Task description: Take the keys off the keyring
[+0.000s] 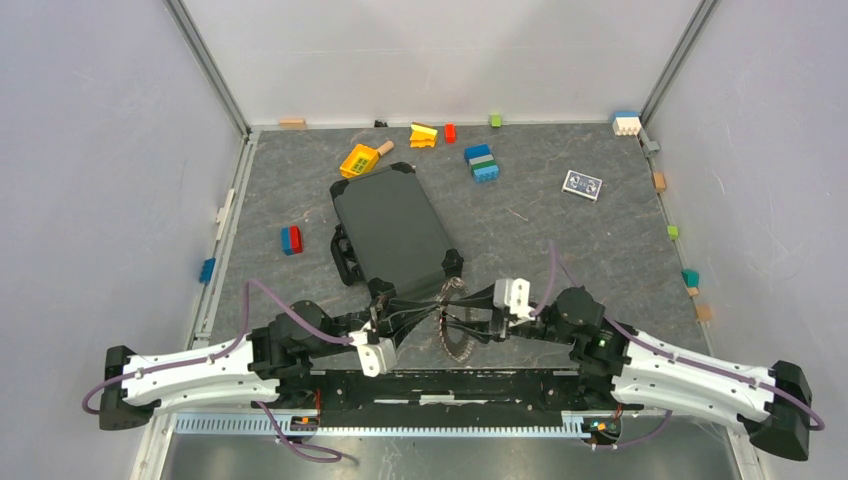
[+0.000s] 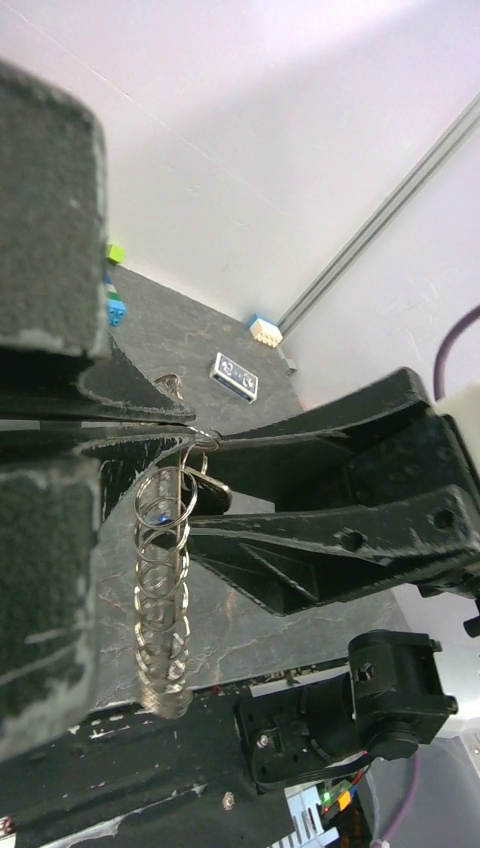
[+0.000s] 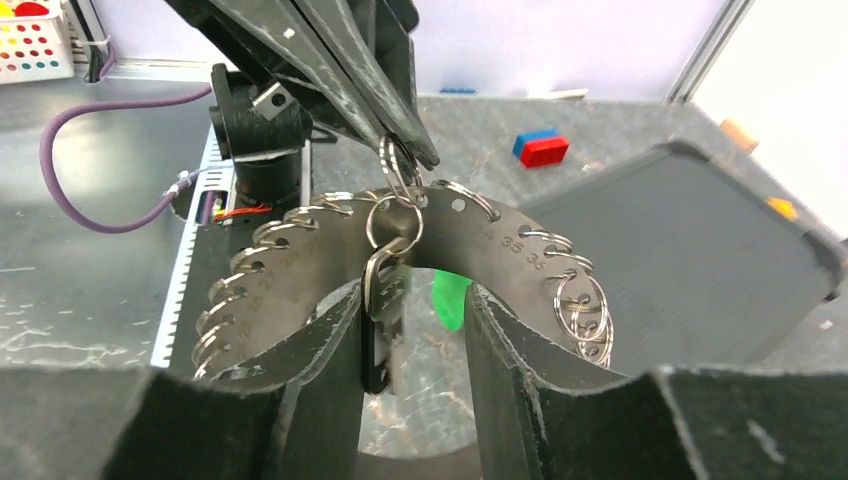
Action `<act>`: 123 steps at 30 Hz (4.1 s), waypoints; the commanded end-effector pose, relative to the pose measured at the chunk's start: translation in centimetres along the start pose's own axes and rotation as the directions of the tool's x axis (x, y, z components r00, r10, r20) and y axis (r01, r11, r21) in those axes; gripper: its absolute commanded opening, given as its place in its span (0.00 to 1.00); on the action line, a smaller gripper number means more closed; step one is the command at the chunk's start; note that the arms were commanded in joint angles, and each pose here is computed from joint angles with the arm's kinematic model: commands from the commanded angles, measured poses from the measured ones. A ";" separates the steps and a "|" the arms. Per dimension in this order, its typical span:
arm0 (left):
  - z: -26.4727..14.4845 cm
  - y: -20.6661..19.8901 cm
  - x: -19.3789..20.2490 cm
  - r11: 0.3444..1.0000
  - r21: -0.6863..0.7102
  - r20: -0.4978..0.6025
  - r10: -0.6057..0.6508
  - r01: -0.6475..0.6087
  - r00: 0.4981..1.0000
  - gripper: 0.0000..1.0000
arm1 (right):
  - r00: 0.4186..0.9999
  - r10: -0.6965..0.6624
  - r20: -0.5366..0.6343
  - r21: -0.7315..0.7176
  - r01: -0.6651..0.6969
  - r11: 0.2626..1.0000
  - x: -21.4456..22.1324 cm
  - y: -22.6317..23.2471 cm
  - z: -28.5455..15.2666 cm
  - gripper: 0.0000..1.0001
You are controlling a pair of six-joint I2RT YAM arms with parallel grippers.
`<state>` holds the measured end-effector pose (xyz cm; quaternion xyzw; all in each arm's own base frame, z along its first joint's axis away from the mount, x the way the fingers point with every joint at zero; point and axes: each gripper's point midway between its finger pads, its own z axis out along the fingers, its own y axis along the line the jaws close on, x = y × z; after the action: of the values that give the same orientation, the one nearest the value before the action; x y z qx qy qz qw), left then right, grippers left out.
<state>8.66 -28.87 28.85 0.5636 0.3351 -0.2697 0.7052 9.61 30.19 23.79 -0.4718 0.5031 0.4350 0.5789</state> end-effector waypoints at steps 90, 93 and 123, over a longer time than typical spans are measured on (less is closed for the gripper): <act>0.2 1.1 -1.7 1.000 0.000 0.013 -0.017 0.017 1.000 0.32 | 0.899 -0.434 -0.061 -0.061 0.430 0.901 -7.3 -2.3 0.5 0.00; 0.1 1.3 -1.5 1.000 0.002 -0.017 0.000 0.000 1.000 0.32 | 0.889 -0.446 -0.101 -0.079 0.440 0.894 -7.4 -2.5 0.5 0.00; 1.6 1.0 0.0 0.998 0.051 -0.112 0.033 -0.028 0.993 0.24 | 0.888 -0.454 -0.076 -0.172 0.437 0.883 -7.6 -0.9 0.2 0.00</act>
<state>9.60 -30.00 27.45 0.6120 0.3734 -0.2357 0.6561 10.20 29.77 27.42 -0.6592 0.4259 0.2831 0.5513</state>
